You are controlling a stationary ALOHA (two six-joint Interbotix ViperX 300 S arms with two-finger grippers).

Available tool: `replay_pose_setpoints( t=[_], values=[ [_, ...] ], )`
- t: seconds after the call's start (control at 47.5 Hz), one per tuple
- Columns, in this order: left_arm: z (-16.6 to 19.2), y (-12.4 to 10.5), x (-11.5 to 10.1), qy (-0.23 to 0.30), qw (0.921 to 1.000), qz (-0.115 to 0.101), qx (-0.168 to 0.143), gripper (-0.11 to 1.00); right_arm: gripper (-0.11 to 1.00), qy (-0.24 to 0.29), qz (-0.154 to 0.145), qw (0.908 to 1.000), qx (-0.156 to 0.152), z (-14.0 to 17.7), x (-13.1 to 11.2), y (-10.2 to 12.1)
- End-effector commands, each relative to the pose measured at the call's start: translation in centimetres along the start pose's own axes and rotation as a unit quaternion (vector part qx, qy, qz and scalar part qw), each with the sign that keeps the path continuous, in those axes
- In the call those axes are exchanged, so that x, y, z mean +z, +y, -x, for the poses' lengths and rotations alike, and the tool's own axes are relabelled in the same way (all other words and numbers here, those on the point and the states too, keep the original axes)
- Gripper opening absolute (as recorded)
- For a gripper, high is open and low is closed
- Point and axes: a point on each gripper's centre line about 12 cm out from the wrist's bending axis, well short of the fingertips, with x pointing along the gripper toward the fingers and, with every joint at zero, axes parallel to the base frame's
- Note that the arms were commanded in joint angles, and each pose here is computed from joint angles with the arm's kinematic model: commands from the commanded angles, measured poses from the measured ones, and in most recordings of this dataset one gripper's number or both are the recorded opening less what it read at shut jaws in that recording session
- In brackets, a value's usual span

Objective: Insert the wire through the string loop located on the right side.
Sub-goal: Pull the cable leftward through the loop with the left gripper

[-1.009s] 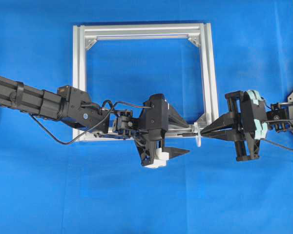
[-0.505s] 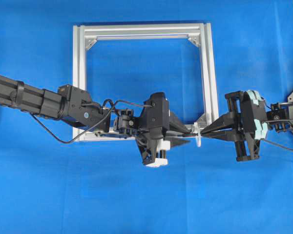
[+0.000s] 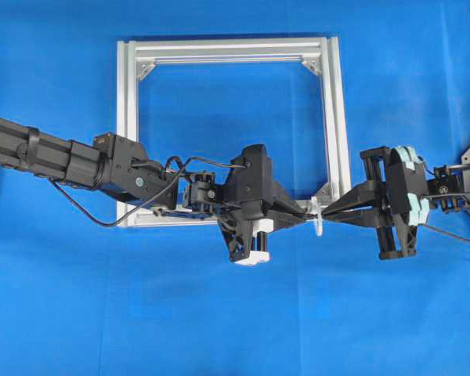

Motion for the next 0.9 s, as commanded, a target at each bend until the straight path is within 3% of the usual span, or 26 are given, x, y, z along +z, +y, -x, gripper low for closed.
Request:
replay_pose_setpoints(
  t=[0.0, 0.105, 0.315, 0.379, 0.652, 0.883],
  values=[
    [0.1, -0.1, 1.6, -0.020, 0.9998, -0.001, -0.002, 0.08, 0.02, -0.015, -0.002, 0.9999, 0.002, -0.2, 0.9, 0.1],
    [0.1, -0.1, 1.7, -0.021, 0.9998, -0.001, -0.002, 0.08, 0.20, -0.009, -0.006, 0.9999, 0.000, -0.2, 0.8, 0.1],
    [0.1, -0.1, 1.7, -0.021, 0.9998, -0.001, -0.002, 0.08, 0.82, -0.001, -0.007, 1.0000, -0.002, -0.2, 0.6, 0.1],
    [0.1, -0.1, 1.7, -0.021, 0.9998, 0.000, -0.002, 0.08, 0.93, -0.001, -0.007, 1.0000, -0.002, -0.2, 0.6, 0.1],
    [1.4, -0.4, 1.8, -0.016, 0.9998, -0.006, -0.005, 0.08, 0.92, -0.002, -0.006, 1.0000, -0.002, -0.3, 0.7, 0.1],
    [5.3, -0.6, 1.1, -0.006, 0.9999, -0.010, -0.007, 0.08, 0.92, -0.001, -0.005, 1.0000, -0.002, -0.2, 0.6, 0.1]
  ],
)
